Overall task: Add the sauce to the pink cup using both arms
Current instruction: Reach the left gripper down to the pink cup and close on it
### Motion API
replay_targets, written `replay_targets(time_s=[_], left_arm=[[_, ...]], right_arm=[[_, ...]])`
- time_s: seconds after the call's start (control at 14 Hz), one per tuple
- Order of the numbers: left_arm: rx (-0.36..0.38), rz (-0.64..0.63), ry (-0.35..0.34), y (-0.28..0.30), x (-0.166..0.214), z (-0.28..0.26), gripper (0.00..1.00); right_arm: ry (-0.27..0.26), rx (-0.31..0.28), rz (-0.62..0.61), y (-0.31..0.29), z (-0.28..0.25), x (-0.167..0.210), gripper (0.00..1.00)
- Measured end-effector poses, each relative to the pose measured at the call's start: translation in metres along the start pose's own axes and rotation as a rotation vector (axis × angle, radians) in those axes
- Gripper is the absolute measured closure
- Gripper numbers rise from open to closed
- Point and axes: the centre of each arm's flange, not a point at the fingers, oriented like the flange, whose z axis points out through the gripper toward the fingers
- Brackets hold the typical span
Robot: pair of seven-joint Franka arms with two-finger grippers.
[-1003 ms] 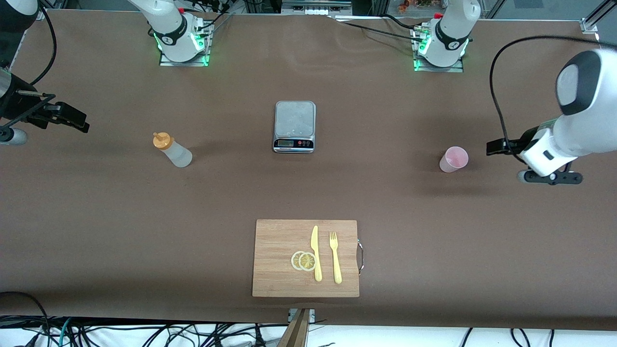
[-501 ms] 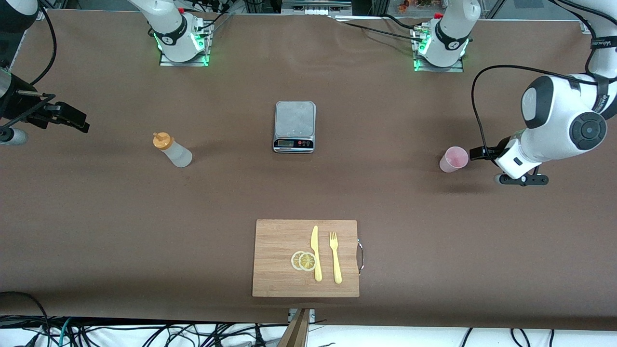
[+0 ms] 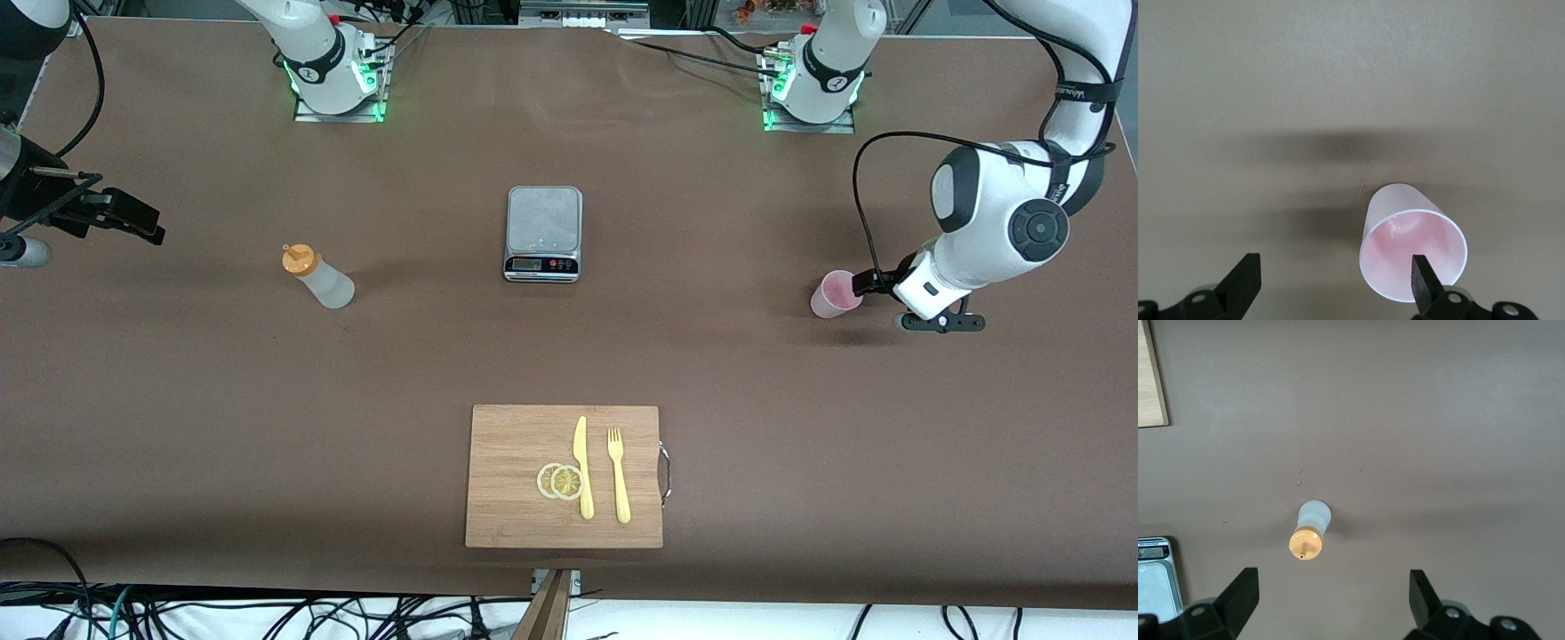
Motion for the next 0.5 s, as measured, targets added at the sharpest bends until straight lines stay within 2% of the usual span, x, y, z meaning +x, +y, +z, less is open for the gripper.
replay_targets(time_s=[0.5], left_arm=[[0.001,0.009,0.013,0.004,-0.011,0.017,0.02]], right_arm=[[0.0,0.0,0.0,0.0,0.0,0.0,0.0]])
